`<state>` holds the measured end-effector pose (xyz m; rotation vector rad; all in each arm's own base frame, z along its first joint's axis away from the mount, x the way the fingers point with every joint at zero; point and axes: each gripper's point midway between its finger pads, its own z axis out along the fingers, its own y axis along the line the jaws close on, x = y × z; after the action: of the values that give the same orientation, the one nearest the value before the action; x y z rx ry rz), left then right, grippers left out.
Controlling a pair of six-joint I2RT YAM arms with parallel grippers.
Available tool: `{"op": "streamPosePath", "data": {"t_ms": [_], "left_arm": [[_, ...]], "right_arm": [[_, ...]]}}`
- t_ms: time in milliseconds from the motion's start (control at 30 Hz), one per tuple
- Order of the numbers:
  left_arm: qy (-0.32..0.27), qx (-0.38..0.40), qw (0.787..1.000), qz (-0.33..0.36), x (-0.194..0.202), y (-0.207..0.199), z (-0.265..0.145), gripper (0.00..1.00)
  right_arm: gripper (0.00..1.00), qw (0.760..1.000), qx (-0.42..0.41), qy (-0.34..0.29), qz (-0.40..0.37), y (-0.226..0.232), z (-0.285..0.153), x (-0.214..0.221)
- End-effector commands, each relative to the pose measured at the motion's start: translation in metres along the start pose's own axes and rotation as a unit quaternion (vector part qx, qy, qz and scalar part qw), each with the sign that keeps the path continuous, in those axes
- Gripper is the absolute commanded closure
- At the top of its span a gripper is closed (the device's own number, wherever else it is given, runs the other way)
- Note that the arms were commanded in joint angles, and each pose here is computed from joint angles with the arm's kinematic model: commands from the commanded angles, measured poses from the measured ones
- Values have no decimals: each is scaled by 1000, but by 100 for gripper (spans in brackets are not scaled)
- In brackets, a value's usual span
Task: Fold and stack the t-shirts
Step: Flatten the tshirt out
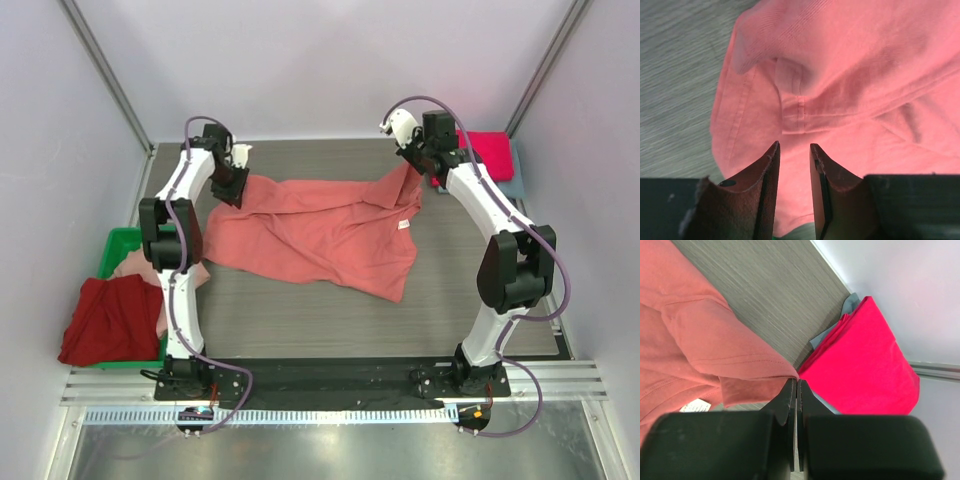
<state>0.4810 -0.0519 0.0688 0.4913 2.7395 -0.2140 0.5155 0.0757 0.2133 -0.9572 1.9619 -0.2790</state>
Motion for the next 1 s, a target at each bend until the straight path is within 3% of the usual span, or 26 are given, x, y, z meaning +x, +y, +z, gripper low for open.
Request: {"op": "streamPosePath", "data": {"t_ms": [0,967], "left_arm": [[-6,9,1000,-6,-6,-1,3,68],[30,16,999,-17,6,10,39,69]], "right_arm": [[99,999,22,-30,-3,-14,-20,-17],[99,999,18,-23,-23,-10,-14,-19]]}}
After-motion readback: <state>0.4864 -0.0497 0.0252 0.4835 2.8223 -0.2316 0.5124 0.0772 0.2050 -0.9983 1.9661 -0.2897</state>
